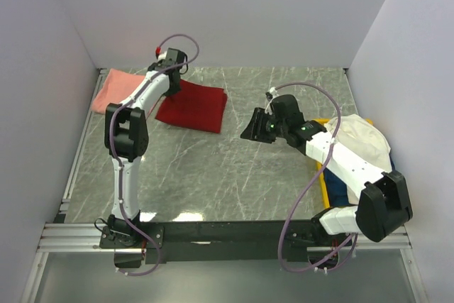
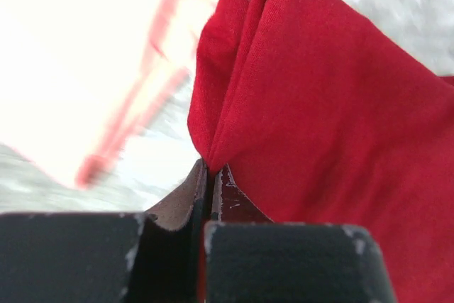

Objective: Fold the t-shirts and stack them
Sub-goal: Neatly place the folded tshirt to the corner

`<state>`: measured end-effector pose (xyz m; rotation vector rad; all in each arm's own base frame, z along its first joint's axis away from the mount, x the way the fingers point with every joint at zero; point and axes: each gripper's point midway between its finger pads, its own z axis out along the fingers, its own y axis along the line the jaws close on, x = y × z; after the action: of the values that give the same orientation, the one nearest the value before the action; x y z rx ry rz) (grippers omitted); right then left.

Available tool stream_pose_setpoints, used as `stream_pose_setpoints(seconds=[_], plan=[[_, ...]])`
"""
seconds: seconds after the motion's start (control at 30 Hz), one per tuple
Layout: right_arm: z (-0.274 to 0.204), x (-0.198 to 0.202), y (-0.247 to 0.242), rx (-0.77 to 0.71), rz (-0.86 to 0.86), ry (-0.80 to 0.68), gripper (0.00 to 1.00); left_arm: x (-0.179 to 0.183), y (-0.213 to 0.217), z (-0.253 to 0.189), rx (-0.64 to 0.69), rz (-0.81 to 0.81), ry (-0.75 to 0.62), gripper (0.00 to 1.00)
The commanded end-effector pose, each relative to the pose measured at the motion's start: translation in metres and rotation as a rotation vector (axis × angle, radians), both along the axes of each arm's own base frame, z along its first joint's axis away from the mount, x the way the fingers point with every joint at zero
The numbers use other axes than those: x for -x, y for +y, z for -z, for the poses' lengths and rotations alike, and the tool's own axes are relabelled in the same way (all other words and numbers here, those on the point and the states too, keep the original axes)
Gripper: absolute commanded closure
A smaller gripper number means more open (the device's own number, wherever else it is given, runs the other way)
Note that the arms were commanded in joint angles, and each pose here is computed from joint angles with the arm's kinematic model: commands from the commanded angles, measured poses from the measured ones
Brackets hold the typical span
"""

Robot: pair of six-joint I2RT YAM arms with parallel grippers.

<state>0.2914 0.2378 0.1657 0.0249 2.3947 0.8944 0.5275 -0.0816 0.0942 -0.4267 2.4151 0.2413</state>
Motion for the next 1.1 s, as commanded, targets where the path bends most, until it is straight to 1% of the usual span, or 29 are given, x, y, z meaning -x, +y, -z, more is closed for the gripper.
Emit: stream_pose_setpoints(seconds=[0.0, 0.07, 0.1, 0.23, 0.4, 0.53, 0.7, 0.93, 1.07], plan=[[-0.006, 0.007, -0.001, 0.017, -0.014, -0.031, 0.52, -0.005, 0.05, -0.047, -0.261, 0.001, -0.008, 1.0], [-0.006, 0.008, 0.0, 0.025, -0.017, -0.035, 0.53, -0.008, 0.062, -0.055, -0.319, -0.004, -0.006, 1.0], [-0.005, 0.009, 0.001, 0.033, -0.024, -0.031, 0.53, -0.011, 0.069, -0.066, -0.347, -0.006, -0.018, 1.0], [-0.004, 0.008, 0.003, 0.049, -0.03, -0.028, 0.53, -0.017, 0.091, -0.092, -0.416, -0.01, -0.042, 1.0], [0.0, 0.007, 0.007, 0.065, -0.038, -0.013, 0.53, -0.022, 0.106, -0.12, -0.55, 0.052, -0.081, 1.0], [-0.001, 0.004, 0.013, 0.074, -0.044, -0.011, 0.54, -0.024, 0.113, -0.145, -0.58, 0.066, -0.114, 1.0], [0.002, 0.004, 0.017, 0.084, -0.052, 0.001, 0.54, -0.025, 0.123, -0.168, -0.656, 0.076, -0.128, 1.0], [0.0, 0.0, 0.018, 0.097, -0.044, -0.004, 0.55, -0.027, 0.126, -0.194, -0.665, 0.083, -0.17, 1.0], [0.0, -0.002, 0.02, 0.099, -0.044, 0.001, 0.55, -0.026, 0.127, -0.207, -0.692, 0.095, -0.183, 1.0]])
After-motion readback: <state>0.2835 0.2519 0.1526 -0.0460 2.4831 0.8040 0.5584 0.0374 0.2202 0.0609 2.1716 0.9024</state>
